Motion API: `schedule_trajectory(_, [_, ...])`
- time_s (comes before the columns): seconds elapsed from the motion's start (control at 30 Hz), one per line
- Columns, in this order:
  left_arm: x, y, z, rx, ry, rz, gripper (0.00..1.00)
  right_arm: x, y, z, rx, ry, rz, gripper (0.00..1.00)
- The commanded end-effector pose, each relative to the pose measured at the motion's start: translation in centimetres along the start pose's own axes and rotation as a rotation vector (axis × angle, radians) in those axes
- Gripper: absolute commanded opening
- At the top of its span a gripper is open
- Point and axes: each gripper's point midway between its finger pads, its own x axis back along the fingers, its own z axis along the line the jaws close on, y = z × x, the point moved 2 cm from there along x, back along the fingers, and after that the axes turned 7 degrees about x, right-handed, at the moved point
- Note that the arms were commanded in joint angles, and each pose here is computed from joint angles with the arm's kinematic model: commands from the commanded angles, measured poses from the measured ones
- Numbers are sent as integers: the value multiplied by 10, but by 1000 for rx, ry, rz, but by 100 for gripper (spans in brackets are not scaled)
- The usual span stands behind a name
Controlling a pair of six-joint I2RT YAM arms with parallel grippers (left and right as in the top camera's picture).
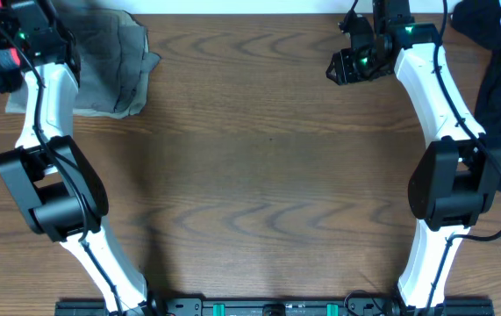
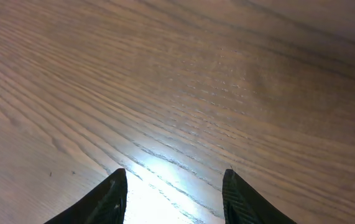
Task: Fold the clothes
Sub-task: 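Carry the folded black leggings with the left gripper onto the grey stack, then lower the leggings onto the stack and press them flat with the left gripper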
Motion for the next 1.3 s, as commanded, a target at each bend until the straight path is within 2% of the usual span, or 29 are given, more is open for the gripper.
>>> schedule_trajectory(0.0, [4, 40, 19, 74, 14, -87, 7, 10, 8, 5, 20, -7, -27, 48])
schedule_trajectory(0.23, [1, 38, 3, 53, -65, -95, 6, 10, 8, 5, 19, -6, -26, 49])
schedule_trajectory(0.5, [-11, -20, -46, -51, -163, 52, 6, 10, 2, 7, 11, -1, -2, 49])
schedule_trajectory(0.6, [-9, -39, -65, -34, -202, 101, 6, 10, 3, 7, 11, -1, -2, 50])
schedule_trajectory(0.73, [12, -51, -105, 15, -394, 162, 6, 10, 4, 7, 14, -2, -10, 50])
schedule_trajectory(0.97, [61, -51, -165, 184, -648, 238, 8, 8, 4, 13, 24, 5, -3, 51])
schedule_trajectory(1.0, [67, -51, -171, 189, -669, 242, 22, 8, 4, 14, 26, 5, -4, 51])
schedule_trajectory(1.03, [72, -51, -176, 184, -688, 241, 41, 7, 4, 15, 27, 6, -3, 52])
schedule_trajectory(1.1, [81, -50, -184, 175, -705, 237, 98, 7, 4, 16, 30, 7, -3, 55])
schedule_trajectory(1.27, [93, -45, -194, 167, -728, 223, 98, 7, 5, 16, 32, 7, -7, 57])
